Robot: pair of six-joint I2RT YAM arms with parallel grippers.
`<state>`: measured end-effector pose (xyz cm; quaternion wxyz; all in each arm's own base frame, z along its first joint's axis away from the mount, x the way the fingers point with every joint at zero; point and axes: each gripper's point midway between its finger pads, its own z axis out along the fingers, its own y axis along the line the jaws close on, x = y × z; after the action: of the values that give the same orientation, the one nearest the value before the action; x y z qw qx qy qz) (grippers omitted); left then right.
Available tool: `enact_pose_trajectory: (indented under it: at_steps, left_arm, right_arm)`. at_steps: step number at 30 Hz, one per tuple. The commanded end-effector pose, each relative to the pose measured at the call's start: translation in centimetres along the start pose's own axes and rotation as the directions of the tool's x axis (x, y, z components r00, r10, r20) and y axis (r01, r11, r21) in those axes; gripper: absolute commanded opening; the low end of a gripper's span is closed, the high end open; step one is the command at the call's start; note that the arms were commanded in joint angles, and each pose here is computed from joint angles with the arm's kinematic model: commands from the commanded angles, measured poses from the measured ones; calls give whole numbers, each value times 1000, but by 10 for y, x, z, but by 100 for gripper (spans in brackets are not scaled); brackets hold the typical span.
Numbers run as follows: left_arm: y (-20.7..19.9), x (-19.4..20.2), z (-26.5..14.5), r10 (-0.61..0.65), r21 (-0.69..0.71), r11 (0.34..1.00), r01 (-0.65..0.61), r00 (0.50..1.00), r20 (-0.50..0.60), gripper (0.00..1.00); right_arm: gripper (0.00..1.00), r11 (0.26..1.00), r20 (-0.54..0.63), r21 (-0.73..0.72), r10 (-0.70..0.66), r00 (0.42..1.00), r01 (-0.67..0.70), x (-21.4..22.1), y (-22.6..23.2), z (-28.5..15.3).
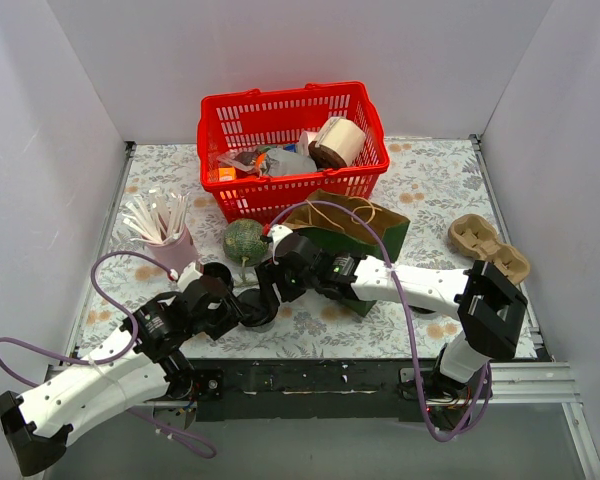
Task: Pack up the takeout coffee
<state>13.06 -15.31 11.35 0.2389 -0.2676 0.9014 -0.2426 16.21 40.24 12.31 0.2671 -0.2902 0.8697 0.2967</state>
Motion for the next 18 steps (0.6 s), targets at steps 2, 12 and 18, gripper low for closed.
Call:
enact_pose_trajectory:
  at_steps: [2,12,18]
  left_arm:
    - [-11,0,-2,-15,34,999,16,1000,-9,48]
    - [-21,2,-3,-1,76,997,2,1000,-23,47]
    - [-26,3,-5,12,93,996,-8,999,-35,46]
  right_arm:
    - [72,1000,-42,-14,20,999,-21,7,6,-3]
    - [68,999,-9,-16,32,999,-32,2,6,-13]
    - [69,1000,28,-11,28,999,-28,-6,6,-22]
